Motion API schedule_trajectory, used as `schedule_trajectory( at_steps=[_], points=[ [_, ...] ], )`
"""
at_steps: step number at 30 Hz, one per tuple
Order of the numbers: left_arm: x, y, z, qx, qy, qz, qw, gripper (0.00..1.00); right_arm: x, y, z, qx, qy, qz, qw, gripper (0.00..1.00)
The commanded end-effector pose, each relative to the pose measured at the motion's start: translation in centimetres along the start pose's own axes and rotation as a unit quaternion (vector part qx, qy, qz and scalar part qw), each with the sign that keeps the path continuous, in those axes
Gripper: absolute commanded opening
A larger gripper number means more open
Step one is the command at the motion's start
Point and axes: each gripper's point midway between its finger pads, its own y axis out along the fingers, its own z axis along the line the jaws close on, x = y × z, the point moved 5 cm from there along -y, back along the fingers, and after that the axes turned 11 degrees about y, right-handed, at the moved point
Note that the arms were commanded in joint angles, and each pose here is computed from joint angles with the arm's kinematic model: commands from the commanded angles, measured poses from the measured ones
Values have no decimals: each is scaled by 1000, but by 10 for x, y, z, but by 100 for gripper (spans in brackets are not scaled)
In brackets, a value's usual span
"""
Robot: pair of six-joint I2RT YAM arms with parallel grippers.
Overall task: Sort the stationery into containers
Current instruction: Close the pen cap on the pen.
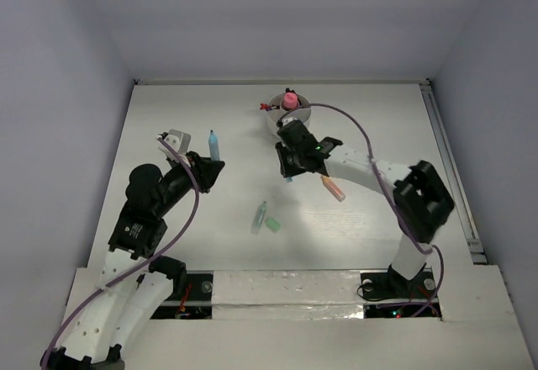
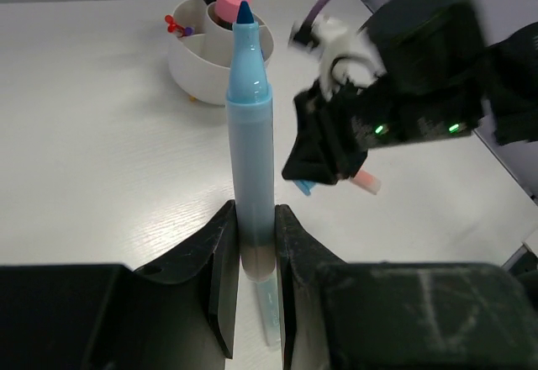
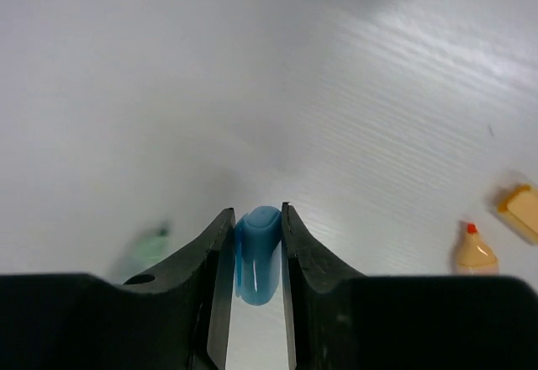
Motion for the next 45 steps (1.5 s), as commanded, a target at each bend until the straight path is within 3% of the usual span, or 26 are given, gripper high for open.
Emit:
schedule_trajectory(
  at_steps=[1, 5, 8, 13, 17, 19, 20, 25, 26, 31, 33, 34, 36, 41, 45],
  points=[
    [18, 3, -11, -40, 4, -33, 999, 0, 72, -86, 69, 250, 42, -148, 956, 0],
    [13, 7, -17, -70, -9, -22, 997, 0, 102, -134, 100, 376, 64, -216, 899, 0],
    [12, 10, -22, -92, -15, -22, 995, 0, 114, -158, 107, 420, 86, -250, 869, 0],
    [10, 12, -26, -115, -18, -20, 993, 0, 134, -180, 107, 434, 136, -294, 841, 0],
    [9, 11, -36, -161, -20, -18, 987, 0, 148, -203, 115, 488, 153, -334, 791, 0],
    [12, 9, -41, -178, -26, -25, 983, 0, 150, -207, 117, 501, 162, -337, 780, 0],
    [12, 9, -43, -184, -30, -27, 982, 0, 152, -218, 118, 523, 158, -352, 760, 0],
    [17, 0, -65, -275, -82, -39, 957, 0, 148, -239, 122, 576, 142, -364, 718, 0],
    [19, 1, -65, -278, -76, -50, 956, 0, 146, -242, 121, 581, 138, -365, 714, 0],
    [23, -7, -83, -375, -137, -65, 915, 0, 139, -253, 108, 585, 122, -380, 706, 0],
    [28, -11, -88, -407, -132, -83, 900, 0, 136, -257, 100, 598, 115, -375, 699, 0],
    [24, -6, -87, -414, -156, -66, 894, 0, 137, -256, 96, 604, 110, -373, 696, 0],
    [25, -6, -89, -436, -148, -65, 885, 0, 130, -262, 99, 639, 97, -351, 678, 0],
    [24, 4, -88, -452, -146, -45, 879, 0, 125, -268, 97, 682, 84, -323, 650, 0],
    [23, 4, -84, -454, -143, -43, 878, 0, 125, -269, 102, 695, 70, -306, 647, 0]
  ],
)
